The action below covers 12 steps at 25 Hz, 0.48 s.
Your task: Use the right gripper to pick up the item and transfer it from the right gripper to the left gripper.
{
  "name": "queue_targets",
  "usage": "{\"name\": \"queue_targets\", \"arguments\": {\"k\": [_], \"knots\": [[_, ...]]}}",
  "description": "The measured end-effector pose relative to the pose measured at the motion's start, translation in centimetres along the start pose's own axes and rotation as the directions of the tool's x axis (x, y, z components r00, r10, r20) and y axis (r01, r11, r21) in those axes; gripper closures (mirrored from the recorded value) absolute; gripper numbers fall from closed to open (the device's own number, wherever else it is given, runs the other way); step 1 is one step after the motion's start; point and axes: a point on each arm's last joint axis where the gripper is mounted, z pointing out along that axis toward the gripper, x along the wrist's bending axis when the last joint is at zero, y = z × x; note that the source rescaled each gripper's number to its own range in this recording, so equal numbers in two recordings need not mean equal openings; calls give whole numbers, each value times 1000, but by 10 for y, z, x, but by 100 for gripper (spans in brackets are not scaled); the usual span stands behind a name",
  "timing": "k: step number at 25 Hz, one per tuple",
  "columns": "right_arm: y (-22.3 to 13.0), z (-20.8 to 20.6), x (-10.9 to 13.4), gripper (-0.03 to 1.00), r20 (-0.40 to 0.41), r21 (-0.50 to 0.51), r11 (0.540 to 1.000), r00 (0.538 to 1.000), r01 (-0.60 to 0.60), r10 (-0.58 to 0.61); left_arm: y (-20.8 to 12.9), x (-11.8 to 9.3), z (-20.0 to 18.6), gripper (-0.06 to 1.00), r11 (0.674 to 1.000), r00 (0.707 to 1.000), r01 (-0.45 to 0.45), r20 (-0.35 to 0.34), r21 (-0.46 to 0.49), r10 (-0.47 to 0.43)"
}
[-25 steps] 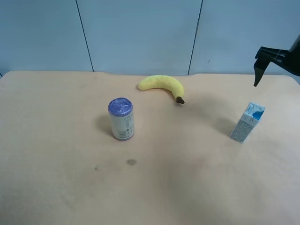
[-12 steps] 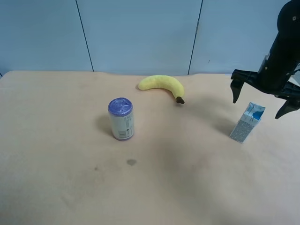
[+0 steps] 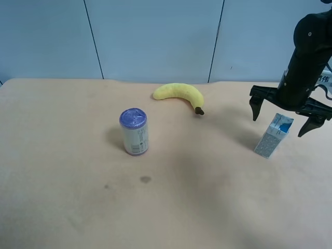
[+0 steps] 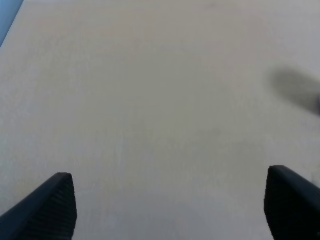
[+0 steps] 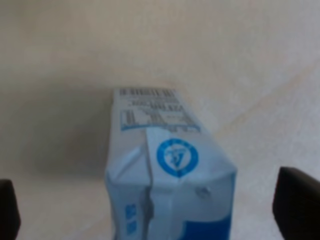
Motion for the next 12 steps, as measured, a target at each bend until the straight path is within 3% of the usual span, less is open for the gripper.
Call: {"name": "queue_targets", "arguments": {"k": [12], "knots": [[-4,26,10,-3,24,40,999,999,26,-27,0,0,0,-5,1000,1000,0,0,0,0]]}}
